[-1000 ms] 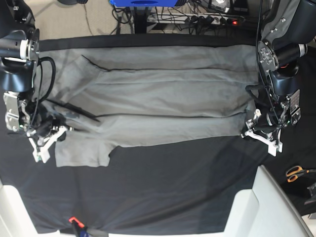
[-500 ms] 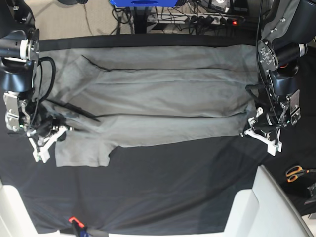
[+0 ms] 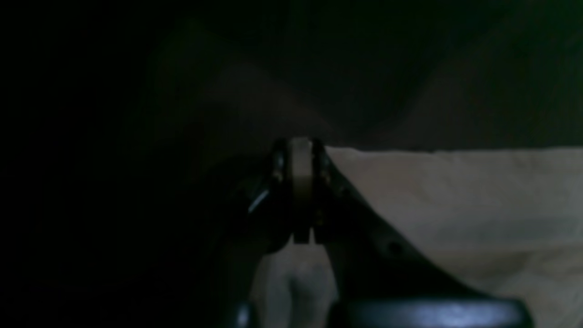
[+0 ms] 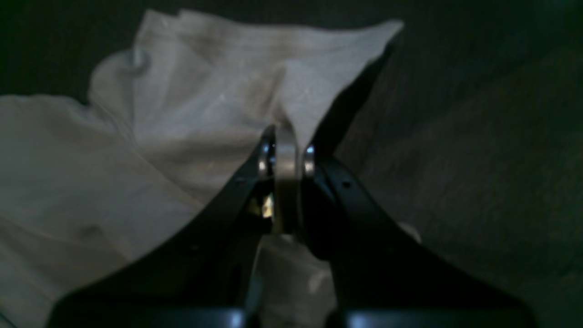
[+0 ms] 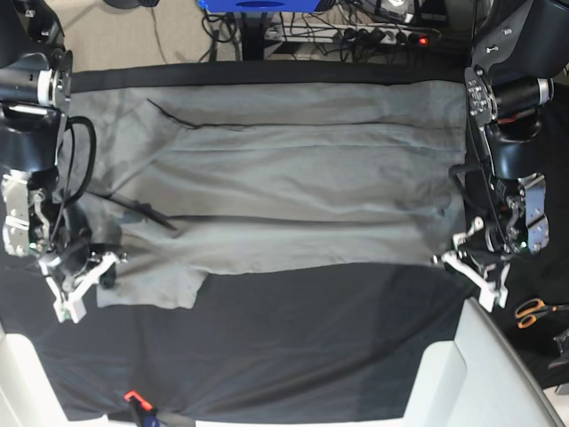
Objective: Fold the T-shirt properly
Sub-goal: 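Lift the side edges with both grippers and fold toward the collar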
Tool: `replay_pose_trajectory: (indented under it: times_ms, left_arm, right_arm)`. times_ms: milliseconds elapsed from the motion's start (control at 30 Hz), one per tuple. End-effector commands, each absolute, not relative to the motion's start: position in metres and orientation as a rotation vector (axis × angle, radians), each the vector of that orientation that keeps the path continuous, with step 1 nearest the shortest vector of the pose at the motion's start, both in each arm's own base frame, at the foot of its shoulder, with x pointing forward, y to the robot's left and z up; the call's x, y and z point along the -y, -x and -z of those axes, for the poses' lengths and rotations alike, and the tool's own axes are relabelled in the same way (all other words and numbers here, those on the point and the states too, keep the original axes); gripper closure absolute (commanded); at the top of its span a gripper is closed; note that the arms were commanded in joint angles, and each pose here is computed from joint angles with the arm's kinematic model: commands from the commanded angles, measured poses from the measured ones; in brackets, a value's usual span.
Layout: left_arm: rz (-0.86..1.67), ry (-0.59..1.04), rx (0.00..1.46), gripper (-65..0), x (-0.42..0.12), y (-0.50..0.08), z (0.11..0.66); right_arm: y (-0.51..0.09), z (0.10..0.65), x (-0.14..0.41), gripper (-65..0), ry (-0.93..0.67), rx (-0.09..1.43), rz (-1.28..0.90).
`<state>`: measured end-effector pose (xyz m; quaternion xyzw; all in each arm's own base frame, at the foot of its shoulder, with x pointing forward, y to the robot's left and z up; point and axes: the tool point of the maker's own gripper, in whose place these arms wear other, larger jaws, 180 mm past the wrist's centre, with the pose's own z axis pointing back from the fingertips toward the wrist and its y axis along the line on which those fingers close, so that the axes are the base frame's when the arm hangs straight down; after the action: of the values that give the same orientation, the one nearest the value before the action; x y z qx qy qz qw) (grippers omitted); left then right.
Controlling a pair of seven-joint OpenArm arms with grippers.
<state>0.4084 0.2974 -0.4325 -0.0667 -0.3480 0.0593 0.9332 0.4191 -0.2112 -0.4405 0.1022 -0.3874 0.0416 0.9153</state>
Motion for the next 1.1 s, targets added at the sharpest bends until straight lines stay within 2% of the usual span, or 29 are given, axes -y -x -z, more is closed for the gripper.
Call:
replay_pose_trajectory:
  times_ms: [0,433,1067]
  left_arm:
    - [-0.118,0.125,0.794,0.0,-0.308,-0.428,0.405]
    - [-0.023,0.062,0.882,0.0,-0.307,-0.449,0.345]
    - [-0.004,0.044,0.888,0.0,-0.307,-0.440,0.346]
  right_arm:
    - [-0.440,0.414,0.218,-0.2,-0.200,0.877,-0.094]
    - [-0.457,0.377,0.217,-0.2,-0.178,0.982,-0.133]
    - [-0.451,0.384,0.220,-0.2,-0.173,0.964,-0.136]
